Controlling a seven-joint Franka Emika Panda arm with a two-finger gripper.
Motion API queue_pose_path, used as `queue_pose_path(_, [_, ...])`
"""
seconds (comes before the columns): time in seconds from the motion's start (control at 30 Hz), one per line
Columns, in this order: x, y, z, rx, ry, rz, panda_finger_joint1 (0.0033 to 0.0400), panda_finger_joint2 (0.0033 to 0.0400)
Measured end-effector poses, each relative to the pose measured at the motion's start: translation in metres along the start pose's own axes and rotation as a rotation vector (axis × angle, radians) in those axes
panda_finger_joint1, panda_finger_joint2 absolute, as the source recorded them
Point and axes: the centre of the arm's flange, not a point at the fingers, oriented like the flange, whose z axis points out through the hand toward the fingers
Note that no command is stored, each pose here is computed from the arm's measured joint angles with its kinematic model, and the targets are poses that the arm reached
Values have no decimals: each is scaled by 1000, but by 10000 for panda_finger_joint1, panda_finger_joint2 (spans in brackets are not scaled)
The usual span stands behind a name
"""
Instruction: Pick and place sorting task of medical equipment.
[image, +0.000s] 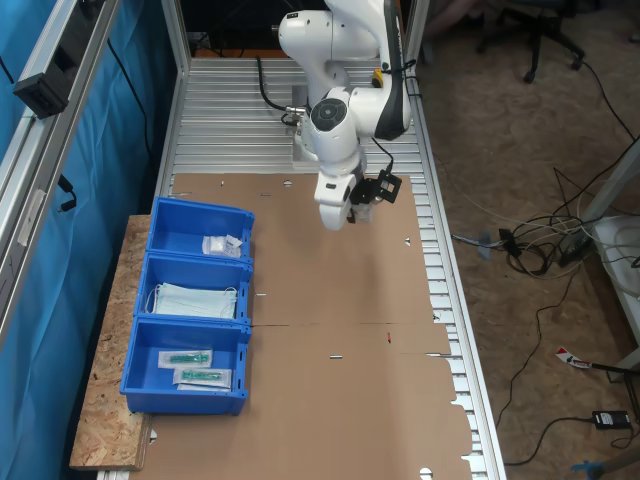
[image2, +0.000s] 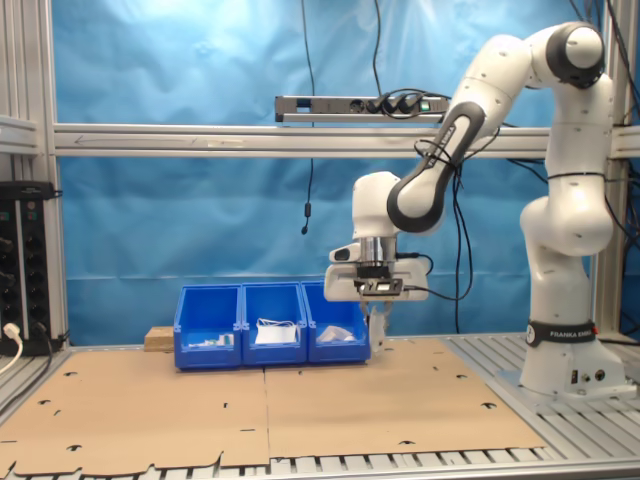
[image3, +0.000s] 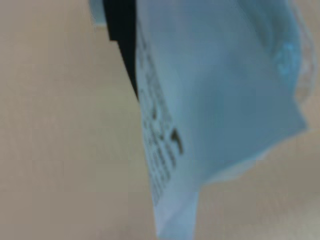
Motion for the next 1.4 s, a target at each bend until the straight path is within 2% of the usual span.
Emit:
queue_pose_path(0.1, [5, 6, -24, -34, -6, -61, 56, 56])
queue_pose_path(0.13, [8, 11, -41, -68, -12, -99, 56, 56])
queue_pose_path(0.23, [11, 22, -68, -129, -22, -148, 56, 56])
queue_pose_path(0.33, [13, 38, -96, -204, -37, -186, 56, 56])
queue_pose_path(0.37, [13, 38, -96, -204, -37, -186, 56, 56])
queue_pose_path(0.57, [7, 79, -147, -344, -78, -202, 56, 56])
queue_pose_path(0.63, [2, 94, -160, -380, -95, -191, 56, 56])
queue_pose_path(0.73, [-8, 115, -175, -419, -122, -169, 56, 56])
queue_pose_path(0.87, [-21, 139, -184, -447, -162, -138, 56, 56])
queue_pose_path(1.0, [-31, 161, -184, -452, -198, -114, 56, 56])
queue_pose_path(1.17, [-39, 185, -174, -438, -232, -96, 56, 56])
queue_pose_path(1.4, [-37, 217, -141, -401, -253, -101, 57, 57])
